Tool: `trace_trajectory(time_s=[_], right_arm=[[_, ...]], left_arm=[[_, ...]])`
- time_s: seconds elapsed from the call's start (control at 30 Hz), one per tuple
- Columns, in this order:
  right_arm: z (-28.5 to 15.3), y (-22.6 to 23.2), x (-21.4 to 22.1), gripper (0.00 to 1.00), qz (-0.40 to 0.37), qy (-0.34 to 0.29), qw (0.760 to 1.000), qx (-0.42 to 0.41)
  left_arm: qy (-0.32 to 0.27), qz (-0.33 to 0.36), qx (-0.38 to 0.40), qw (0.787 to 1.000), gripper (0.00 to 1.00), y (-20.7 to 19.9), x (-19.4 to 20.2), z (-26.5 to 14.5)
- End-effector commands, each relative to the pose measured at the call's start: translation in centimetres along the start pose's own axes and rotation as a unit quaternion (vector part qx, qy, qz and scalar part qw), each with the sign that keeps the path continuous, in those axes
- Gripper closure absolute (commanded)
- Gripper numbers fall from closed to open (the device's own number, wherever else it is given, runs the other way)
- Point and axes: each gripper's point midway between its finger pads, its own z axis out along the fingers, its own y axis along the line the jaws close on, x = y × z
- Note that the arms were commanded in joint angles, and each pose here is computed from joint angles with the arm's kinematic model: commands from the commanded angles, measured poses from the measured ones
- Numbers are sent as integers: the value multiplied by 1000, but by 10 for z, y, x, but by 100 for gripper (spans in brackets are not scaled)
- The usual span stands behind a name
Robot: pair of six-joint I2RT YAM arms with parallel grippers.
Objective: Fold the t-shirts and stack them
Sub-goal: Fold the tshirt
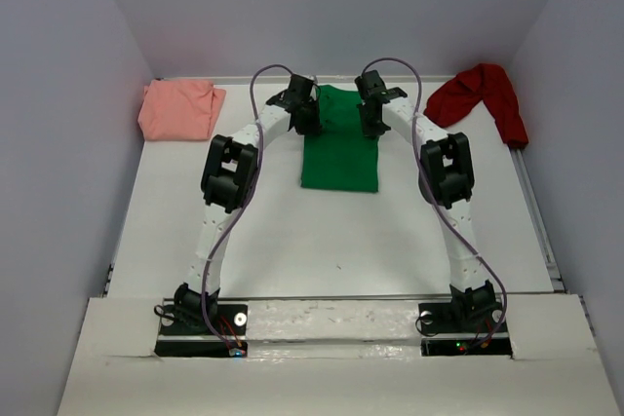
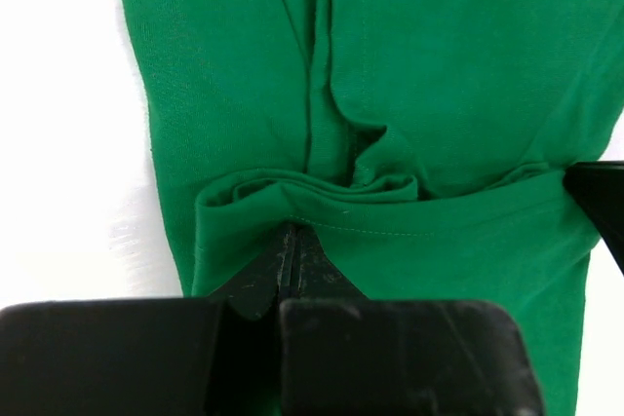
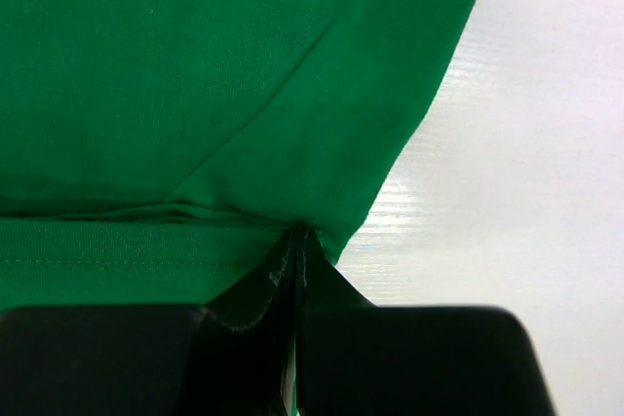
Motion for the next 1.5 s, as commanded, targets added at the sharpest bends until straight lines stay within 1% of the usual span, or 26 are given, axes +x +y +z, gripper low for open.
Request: trace_trajectory(time_s=[0.0, 0.2, 0.3, 0.47, 0.5, 0.53, 0.57, 0.73, 0.8, 0.83, 0.93, 0.97, 1.0, 1.13, 1.17, 1.2, 1.23, 1.27, 1.3, 1.33, 1.47], right_arm=[[16, 11, 16, 100, -1, 19, 1000, -19], [25, 10, 32, 100, -3, 36, 999, -14], [24, 9, 40, 100, 2, 44, 999, -12], [15, 9, 50, 100, 15, 53, 998, -16], [13, 9, 51, 100, 18, 54, 998, -18], [8, 6, 56, 100, 19, 56, 998, -16], [4, 5, 58, 100, 20, 55, 998, -15], [-12, 8, 72, 100, 24, 51, 998, -18], [-21, 8, 82, 100, 25, 54, 998, -15], [-21, 5, 95, 100, 28, 65, 997, -11], [-39, 10, 98, 100, 31, 48, 998, -16], [-41, 11, 111, 100, 28, 58, 998, -15], [-51, 9, 108, 100, 32, 48, 998, -17], [-72, 14, 125, 100, 27, 46, 998, -18], [-76, 11, 127, 100, 34, 45, 998, -13], [-83, 11, 135, 100, 32, 46, 998, -14], [-87, 13, 140, 100, 33, 47, 998, -15], [-89, 11, 144, 100, 33, 49, 998, -13], [-93, 12, 147, 100, 36, 47, 998, -13], [-97, 8, 157, 100, 38, 50, 998, -10], [-110, 17, 181, 100, 28, 54, 998, -13]], left_arm=[[2, 1, 10, 1000, 100, -2, 0, 1], [28, -27, -8, 999, 100, 12, 22, 9], [35, -43, -20, 998, 100, 18, 34, 4], [45, -50, -43, 997, 100, 26, 53, -8], [40, -51, -45, 997, 100, 25, 51, -14], [50, -55, -52, 996, 100, 28, 63, -16], [52, -55, -54, 996, 100, 29, 65, -19], [61, -50, -64, 995, 100, 23, 88, -36], [64, -44, -63, 995, 100, 17, 97, -44], [64, -43, -65, 995, 100, 16, 100, -48], [68, -39, -66, 995, 100, 10, 114, -60], [68, -38, -68, 995, 100, 10, 118, -63], [72, -37, -70, 994, 100, 7, 127, -70], [77, -36, -68, 994, 100, 3, 150, -86], [71, -36, -58, 995, 100, -6, 151, -93], [82, -37, -63, 994, 100, -1, 165, -95], [87, -40, -61, 994, 100, -5, 174, -98], [86, -40, -60, 994, 100, -4, 176, -101], [82, -41, -50, 995, 100, -13, 179, -107], [90, -42, -54, 994, 100, -10, 190, -110], [88, -41, -47, 994, 100, -19, 209, -125]])
